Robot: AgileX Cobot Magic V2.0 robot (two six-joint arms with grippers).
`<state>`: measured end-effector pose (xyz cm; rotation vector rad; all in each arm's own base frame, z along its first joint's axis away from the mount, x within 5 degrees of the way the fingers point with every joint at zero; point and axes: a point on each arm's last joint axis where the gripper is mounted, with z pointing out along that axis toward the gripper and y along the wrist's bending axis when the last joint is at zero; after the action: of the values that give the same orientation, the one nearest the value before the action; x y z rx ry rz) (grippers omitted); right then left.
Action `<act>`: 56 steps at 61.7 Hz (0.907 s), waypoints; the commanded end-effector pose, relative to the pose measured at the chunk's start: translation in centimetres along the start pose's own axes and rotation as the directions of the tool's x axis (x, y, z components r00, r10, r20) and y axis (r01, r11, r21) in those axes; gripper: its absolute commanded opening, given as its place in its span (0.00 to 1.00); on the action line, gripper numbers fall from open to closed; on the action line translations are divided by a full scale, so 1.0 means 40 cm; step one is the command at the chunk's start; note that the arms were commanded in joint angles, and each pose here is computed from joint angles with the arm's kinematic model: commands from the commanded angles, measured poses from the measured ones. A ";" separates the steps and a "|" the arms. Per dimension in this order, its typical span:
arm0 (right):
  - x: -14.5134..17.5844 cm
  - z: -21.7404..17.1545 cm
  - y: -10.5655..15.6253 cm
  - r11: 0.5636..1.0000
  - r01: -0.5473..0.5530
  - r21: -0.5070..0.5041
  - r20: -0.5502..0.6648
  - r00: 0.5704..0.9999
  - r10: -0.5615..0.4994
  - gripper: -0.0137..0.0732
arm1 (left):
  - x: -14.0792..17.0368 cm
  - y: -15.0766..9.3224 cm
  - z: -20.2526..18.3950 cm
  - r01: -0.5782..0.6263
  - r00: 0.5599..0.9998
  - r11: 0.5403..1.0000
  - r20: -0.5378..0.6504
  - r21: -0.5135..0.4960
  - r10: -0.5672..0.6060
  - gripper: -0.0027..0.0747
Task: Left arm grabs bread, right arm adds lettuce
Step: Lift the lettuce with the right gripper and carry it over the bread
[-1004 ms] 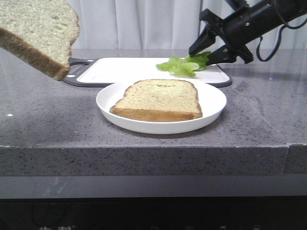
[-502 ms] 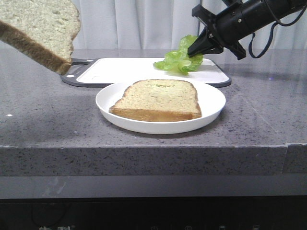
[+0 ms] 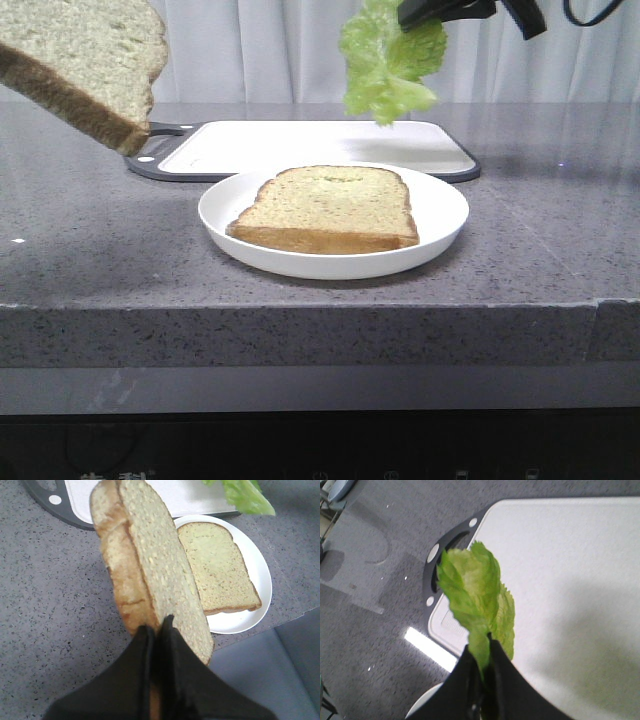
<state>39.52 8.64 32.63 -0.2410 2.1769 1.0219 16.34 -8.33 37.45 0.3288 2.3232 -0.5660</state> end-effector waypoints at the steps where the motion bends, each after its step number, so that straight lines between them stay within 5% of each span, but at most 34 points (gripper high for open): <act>1: 0.004 -0.081 0.086 0.996 0.044 -0.078 0.094 0.995 -0.037 0.08 | -0.028 -0.011 -0.022 0.010 0.995 1.000 0.103 0.023 -0.012 0.01; 12: 0.098 -0.125 0.135 0.974 0.028 -0.224 0.130 0.992 0.001 0.08 | -0.028 -0.011 -0.022 0.010 0.995 1.000 0.103 0.023 -0.012 0.01; 24: 0.179 -0.133 0.166 0.898 -0.014 -0.441 0.067 0.997 0.048 0.08 | -0.028 -0.011 -0.022 0.010 0.995 1.000 0.103 0.023 -0.012 0.01; 42: 0.223 -0.090 0.146 0.927 -0.065 -0.369 0.040 0.995 0.086 0.08 | -0.028 -0.011 -0.022 0.010 0.995 1.000 0.103 0.023 -0.012 0.01; 56: 0.240 -0.063 0.129 0.891 -0.118 -0.438 -0.039 0.993 0.112 0.08 | -0.028 -0.011 -0.022 0.010 0.995 1.000 0.103 0.023 -0.012 0.01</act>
<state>29.23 11.13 28.73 -0.2949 2.0692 1.4682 16.35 -8.33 37.46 0.3282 2.3217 -0.5660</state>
